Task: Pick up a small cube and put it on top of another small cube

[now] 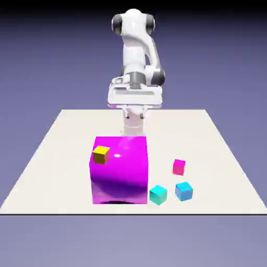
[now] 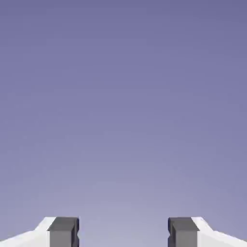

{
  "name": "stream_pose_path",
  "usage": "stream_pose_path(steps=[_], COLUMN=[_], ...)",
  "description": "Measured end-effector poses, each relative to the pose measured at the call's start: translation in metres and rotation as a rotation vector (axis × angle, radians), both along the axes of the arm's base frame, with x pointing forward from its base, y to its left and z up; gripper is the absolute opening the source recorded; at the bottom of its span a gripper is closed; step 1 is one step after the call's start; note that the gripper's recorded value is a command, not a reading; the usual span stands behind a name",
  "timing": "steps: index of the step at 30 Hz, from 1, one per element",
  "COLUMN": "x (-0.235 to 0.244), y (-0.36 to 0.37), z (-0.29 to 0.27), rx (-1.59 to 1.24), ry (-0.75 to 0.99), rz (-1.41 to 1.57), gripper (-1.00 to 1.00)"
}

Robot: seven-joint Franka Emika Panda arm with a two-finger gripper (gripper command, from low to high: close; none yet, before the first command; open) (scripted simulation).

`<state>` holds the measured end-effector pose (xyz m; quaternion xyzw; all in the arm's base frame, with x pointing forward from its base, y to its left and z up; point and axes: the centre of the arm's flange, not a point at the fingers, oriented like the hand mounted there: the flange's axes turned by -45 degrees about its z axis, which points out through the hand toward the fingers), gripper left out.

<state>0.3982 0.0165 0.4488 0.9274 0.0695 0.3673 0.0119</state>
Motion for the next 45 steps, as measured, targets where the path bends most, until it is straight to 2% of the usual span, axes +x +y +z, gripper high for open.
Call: stream_pose_path(steps=[11, 23, 25, 29, 30, 32, 37, 42, 45], x=[0.049, 0.033, 0.033, 0.037, 0.038, 0.037, 0.033, 0.064, 0.066], y=[0.119, 0.240, 0.241, 0.231, 0.228, 0.228, 0.240, 0.131, 0.126], z=[-0.108, -0.254, -0.255, -0.310, -0.323, -0.323, -0.255, -0.199, -0.228], rx=[-0.433, -0.954, -0.959, -0.959, -0.959, -0.959, -0.958, -0.825, -0.826], ry=[0.343, 0.668, 0.671, 0.671, 0.671, 0.671, 0.673, 0.770, 0.770], rz=[0.732, 1.581, 1.588, 1.588, 1.588, 1.588, 1.586, 1.343, 1.342], gripper=[0.00, 0.00, 0.00, 0.00, -1.00, -1.00, -1.00, -1.00, -1.00])
